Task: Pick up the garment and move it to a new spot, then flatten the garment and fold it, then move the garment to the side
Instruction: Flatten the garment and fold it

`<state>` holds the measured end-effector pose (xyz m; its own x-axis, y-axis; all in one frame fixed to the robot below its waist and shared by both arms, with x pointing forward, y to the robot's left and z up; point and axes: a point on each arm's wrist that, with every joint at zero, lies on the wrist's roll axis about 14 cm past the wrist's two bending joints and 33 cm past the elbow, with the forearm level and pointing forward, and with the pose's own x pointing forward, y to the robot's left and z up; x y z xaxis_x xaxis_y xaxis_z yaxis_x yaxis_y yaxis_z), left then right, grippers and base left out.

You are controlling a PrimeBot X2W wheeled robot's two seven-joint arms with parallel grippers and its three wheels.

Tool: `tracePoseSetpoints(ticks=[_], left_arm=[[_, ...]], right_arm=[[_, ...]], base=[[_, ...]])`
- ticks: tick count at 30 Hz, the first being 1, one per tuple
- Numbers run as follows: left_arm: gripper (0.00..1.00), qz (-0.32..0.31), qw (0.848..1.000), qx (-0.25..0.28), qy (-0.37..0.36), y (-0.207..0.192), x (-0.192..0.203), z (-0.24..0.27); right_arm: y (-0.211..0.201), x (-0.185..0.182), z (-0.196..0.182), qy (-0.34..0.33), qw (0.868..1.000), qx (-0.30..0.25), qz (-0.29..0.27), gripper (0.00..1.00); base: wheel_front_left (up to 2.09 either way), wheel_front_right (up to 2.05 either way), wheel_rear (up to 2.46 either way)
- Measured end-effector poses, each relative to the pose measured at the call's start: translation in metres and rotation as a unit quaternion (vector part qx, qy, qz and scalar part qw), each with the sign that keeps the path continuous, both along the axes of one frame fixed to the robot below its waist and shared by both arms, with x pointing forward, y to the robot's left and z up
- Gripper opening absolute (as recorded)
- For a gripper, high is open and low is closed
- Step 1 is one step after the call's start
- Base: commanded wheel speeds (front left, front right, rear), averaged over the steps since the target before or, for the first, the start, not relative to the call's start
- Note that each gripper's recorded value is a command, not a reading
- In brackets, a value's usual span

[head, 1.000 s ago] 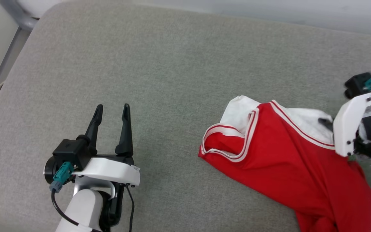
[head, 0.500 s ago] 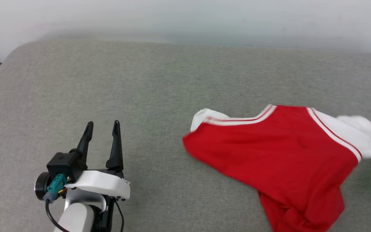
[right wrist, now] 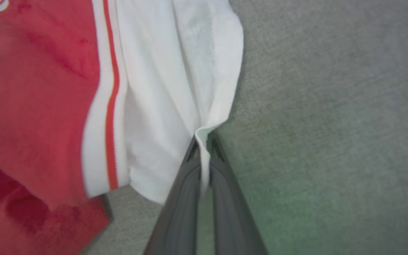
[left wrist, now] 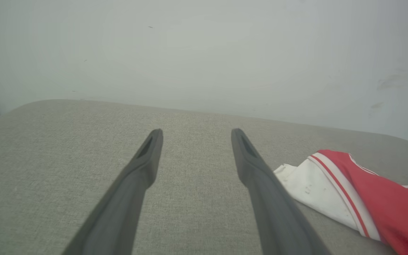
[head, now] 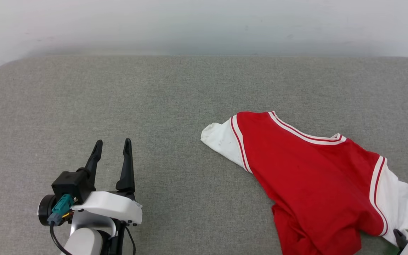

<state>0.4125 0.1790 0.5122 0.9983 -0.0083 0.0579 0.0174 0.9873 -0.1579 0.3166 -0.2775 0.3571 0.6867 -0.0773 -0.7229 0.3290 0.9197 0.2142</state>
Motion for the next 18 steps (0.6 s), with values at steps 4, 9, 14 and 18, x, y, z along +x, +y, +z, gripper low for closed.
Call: tracePoseSetpoints(ticks=[4,9,14,18], left_arm=[[1.00,0.002,1.000,0.001,0.004,0.001,-0.002,-0.002],[1.00,0.002,1.000,0.000,0.003,0.002,-0.006,0.000],[1.00,0.007,1.000,0.001,0.004,0.007,-0.015,0.002],[1.00,0.012,1.000,0.002,0.005,0.011,-0.022,0.005]], right_arm=[[0.002,0.005,0.007,-0.029,0.999,-0.009,-0.009,1.00],[-0.002,0.030,0.042,-0.124,0.991,-0.049,-0.013,1.00],[0.004,0.047,0.080,-0.215,0.974,-0.078,-0.002,1.00],[0.015,0.055,0.114,-0.282,0.954,-0.096,0.013,1.00]], base=[[0.00,0.00,0.00],[0.00,0.00,0.00],[0.00,0.00,0.00],[0.00,0.00,0.00]])
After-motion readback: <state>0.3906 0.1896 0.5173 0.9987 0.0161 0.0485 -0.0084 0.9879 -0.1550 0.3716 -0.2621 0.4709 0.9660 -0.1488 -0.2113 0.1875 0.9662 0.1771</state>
